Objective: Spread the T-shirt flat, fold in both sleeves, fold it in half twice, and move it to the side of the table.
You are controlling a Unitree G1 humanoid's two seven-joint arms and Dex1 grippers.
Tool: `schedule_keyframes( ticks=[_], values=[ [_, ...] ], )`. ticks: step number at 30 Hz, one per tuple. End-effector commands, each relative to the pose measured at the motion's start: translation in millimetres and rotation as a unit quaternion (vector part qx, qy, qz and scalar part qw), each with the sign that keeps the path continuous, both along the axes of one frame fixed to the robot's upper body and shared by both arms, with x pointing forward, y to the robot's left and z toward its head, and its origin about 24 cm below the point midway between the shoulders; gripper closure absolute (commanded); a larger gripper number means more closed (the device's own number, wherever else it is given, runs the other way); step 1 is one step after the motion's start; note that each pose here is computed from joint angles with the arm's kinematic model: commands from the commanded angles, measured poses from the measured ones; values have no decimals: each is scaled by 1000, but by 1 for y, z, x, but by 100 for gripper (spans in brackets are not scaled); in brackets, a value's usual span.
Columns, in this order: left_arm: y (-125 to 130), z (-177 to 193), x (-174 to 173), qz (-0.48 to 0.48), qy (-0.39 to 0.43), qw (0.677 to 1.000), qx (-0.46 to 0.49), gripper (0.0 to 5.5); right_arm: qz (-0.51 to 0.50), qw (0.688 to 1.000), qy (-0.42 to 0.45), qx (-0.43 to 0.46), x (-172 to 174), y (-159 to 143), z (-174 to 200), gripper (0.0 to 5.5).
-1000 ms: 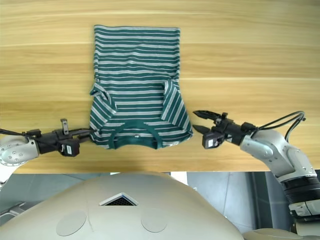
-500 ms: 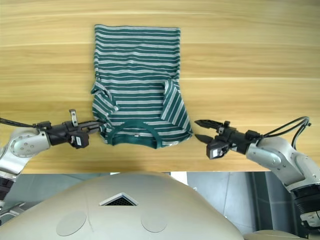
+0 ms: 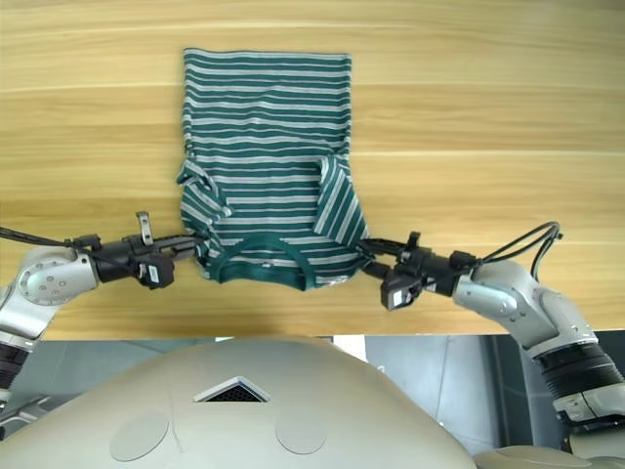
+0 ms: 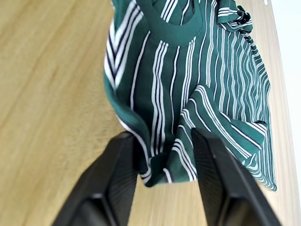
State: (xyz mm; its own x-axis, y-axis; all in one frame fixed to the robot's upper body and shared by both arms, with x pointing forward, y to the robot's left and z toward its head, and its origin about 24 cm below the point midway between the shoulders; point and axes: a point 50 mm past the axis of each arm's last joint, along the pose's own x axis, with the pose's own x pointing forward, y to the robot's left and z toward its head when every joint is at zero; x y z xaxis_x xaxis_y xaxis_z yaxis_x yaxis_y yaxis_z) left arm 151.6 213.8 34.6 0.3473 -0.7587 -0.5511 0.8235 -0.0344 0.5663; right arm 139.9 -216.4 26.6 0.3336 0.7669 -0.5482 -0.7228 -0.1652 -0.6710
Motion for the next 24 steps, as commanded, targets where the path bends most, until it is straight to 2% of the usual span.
schedule_keyframes(
  ticks=[1, 7, 14, 18, 20, 24],
  values=[
    [3, 3, -2, 16, -4, 1000, -9, 550, -10, 998, 38, -43, -4, -7, -16, 426],
    [5, 4, -8, 35, -4, 999, -25, 550, -22, 999, 24, -37, 6, -5, -16, 545],
    [1, 16, -12, 54, -23, 996, -61, 550, -19, 1000, 11, -12, 5, -1, -6, 548],
    [-8, 25, -42, 69, -11, 996, -60, 550, -2, 1000, 4, 2, -8, -1, 21, 548],
    [-12, 33, -37, 71, -27, 994, -84, 550, -21, 998, 3, 60, -20, 12, 37, 548],
    [0, 35, -37, 81, -31, 993, -81, 550, -55, 997, 4, 50, -26, 3, 41, 548]
  ],
)
